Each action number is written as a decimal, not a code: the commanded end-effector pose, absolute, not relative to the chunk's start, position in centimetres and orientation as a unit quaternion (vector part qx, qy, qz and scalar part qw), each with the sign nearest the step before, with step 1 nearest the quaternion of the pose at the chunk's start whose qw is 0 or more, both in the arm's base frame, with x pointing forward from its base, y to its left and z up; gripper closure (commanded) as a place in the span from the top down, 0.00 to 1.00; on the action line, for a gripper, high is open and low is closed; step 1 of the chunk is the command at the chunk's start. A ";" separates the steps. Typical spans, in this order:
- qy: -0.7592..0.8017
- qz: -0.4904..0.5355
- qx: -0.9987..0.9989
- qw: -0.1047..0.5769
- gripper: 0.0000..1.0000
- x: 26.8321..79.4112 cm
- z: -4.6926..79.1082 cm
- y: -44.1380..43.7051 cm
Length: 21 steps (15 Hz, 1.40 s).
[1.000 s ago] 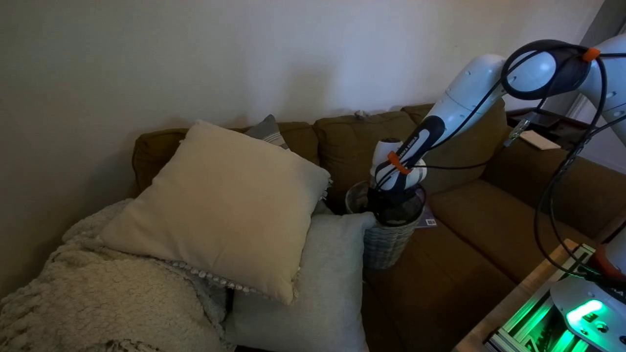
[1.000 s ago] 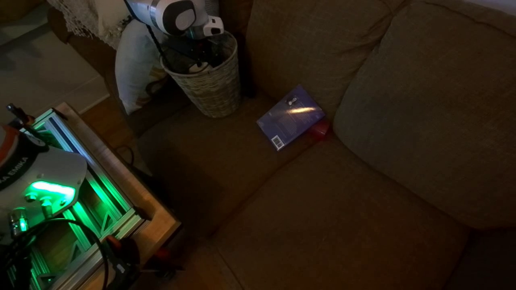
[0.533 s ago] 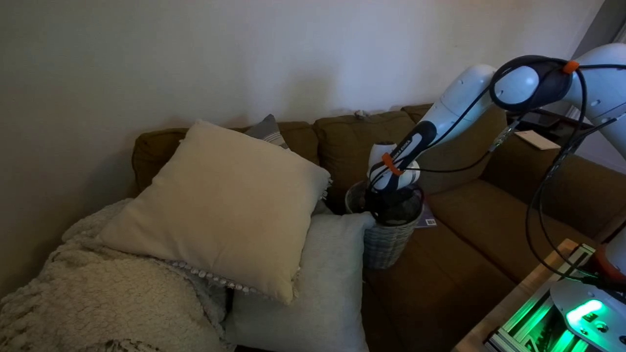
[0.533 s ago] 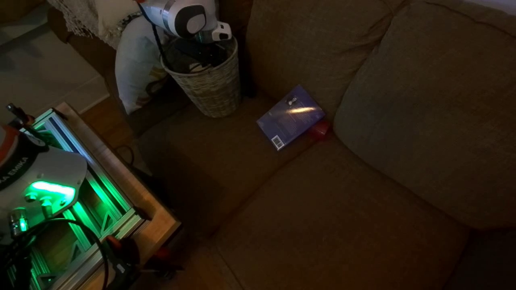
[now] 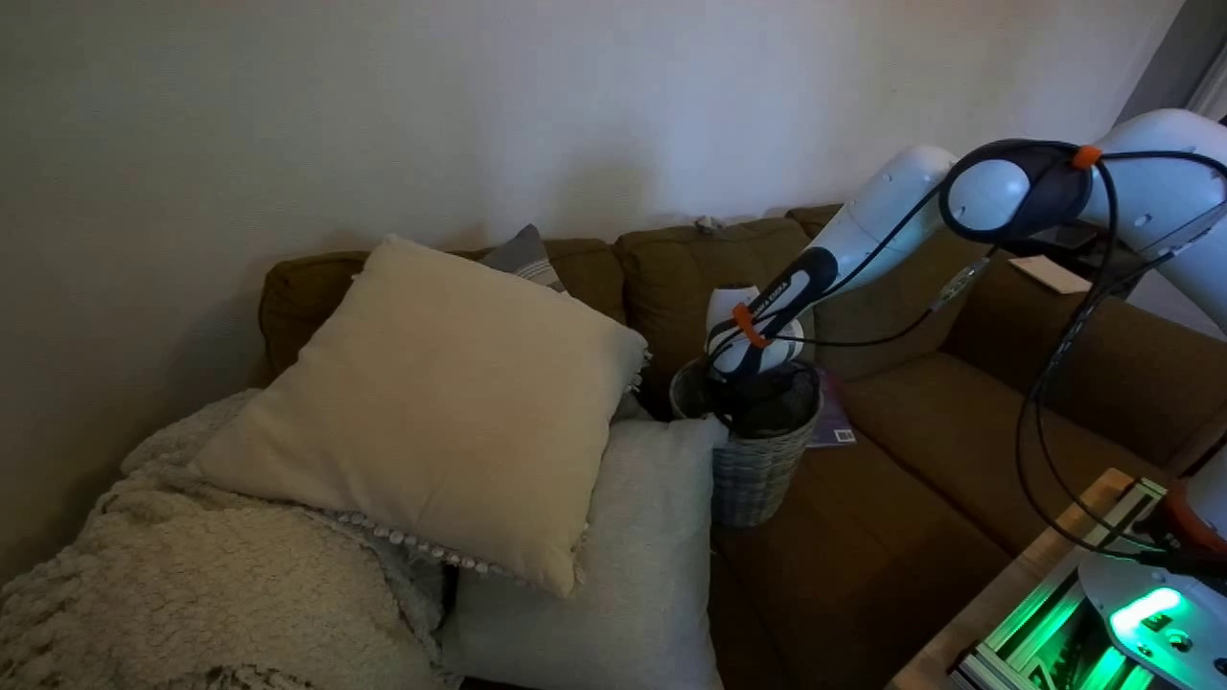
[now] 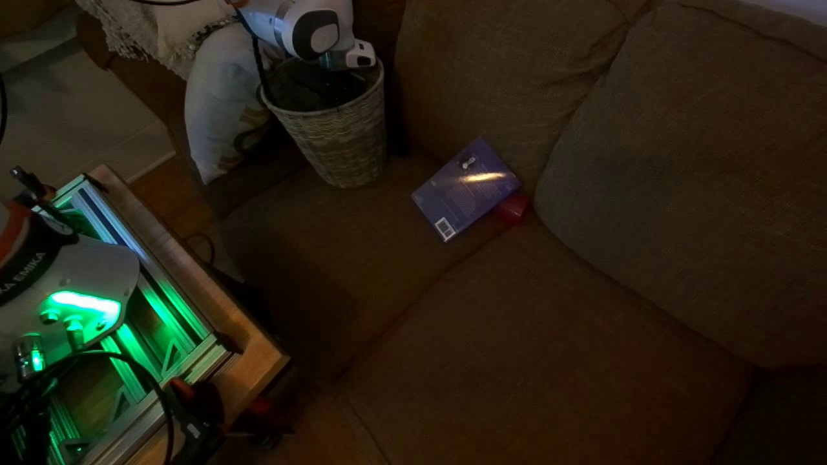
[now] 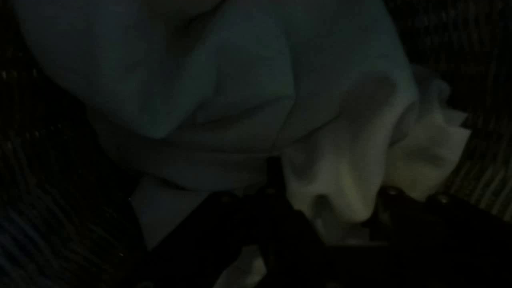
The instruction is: Move the towel from the basket to the backrest of the couch
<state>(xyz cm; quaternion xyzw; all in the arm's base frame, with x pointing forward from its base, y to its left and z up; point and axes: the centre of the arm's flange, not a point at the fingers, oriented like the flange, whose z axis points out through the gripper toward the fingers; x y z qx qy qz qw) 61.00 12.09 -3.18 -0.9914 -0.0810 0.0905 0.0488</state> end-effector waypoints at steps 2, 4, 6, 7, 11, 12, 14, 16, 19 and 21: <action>-0.081 0.102 -0.991 0.045 0.05 60.5 -4.1 12.3; -0.079 0.095 -0.991 0.044 0.00 59.9 -3.4 12.3; -0.079 0.079 -0.993 0.042 0.02 59.0 -2.1 12.4; -0.080 0.069 -0.993 0.042 0.02 58.6 -1.3 12.6; -0.085 -0.017 -0.996 0.026 0.02 56.4 5.3 14.4; -0.083 -0.040 -0.996 0.019 0.02 56.1 7.1 14.8; -0.084 -0.083 -0.993 0.005 0.02 56.0 10.7 15.5; -0.083 -0.109 -0.991 -0.010 0.02 55.5 14.7 16.1; -0.051 -0.156 -0.986 -0.034 0.02 54.4 21.1 16.6; -0.017 -0.180 -0.983 -0.030 0.02 53.9 25.6 16.3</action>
